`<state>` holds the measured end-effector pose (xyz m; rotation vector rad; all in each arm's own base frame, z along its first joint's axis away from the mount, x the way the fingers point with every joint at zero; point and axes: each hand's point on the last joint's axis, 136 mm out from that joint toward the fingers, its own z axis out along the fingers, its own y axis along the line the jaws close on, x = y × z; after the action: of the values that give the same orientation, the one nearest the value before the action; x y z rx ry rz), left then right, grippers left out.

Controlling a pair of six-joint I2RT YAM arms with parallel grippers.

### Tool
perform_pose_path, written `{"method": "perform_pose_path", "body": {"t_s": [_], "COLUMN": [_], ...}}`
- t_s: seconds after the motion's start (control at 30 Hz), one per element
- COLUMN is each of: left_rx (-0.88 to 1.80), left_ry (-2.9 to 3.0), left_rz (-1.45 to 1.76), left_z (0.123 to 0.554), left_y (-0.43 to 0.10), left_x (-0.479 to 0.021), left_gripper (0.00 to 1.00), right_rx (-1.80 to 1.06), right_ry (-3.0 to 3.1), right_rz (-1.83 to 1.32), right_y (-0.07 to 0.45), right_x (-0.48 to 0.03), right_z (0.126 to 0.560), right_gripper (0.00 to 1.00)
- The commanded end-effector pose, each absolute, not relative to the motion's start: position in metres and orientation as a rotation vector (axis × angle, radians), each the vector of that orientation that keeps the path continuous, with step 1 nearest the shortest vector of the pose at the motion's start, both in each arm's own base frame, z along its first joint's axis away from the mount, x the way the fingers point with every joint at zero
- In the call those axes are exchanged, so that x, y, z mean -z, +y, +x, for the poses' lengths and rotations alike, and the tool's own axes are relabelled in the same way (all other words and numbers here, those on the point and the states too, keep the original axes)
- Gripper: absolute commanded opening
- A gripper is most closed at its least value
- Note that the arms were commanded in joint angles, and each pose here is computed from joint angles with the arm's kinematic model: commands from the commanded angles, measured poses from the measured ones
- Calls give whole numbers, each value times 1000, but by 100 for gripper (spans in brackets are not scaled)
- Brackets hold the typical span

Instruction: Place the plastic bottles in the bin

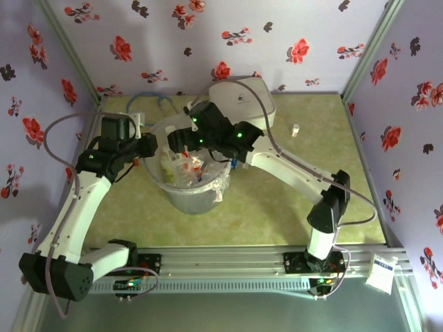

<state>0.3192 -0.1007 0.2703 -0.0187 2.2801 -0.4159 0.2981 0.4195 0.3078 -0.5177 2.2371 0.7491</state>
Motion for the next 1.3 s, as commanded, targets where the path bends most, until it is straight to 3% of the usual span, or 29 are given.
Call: {"method": "perform_pose_path", "body": {"t_s": [0.0,0.27,0.47,0.6,0.7,0.83,1.0,1.13,1.27], "left_rx": [388,389,392,390,389,389,391,388,382], "left_ry": [2211,2208,2210,2210,2213,2214,2218,2215,2221], "left_rz": [13,11,8,14,12,17,29,37,45], "left_z": [331,330,330,331,331,333,335,338,339], "left_y": [-99,-99,-99,-100,-99,-100,-102,-103,-103], "left_x": [-279,-280,-279,-279,-278,-278,-278,-281,-280], "left_gripper": [0,0,0,0,0,0,0,0,0], "right_rx": [-730,-736,-770,-785,-795,-796,-776,-748,-768], "right_ry": [2156,2295,2402,2356,2274,2167,2114,2087,2045], "right_rz": [-515,-562,-587,-584,-574,-546,-450,-332,-158], "right_y": [409,431,449,449,443,429,399,359,308], "right_x": [-337,-287,-247,-262,-288,-321,-341,-349,-356], "right_z": [300,301,293,293,296,299,314,330,347], "right_gripper": [84,48,47,47,53,69,80,99,99]}}
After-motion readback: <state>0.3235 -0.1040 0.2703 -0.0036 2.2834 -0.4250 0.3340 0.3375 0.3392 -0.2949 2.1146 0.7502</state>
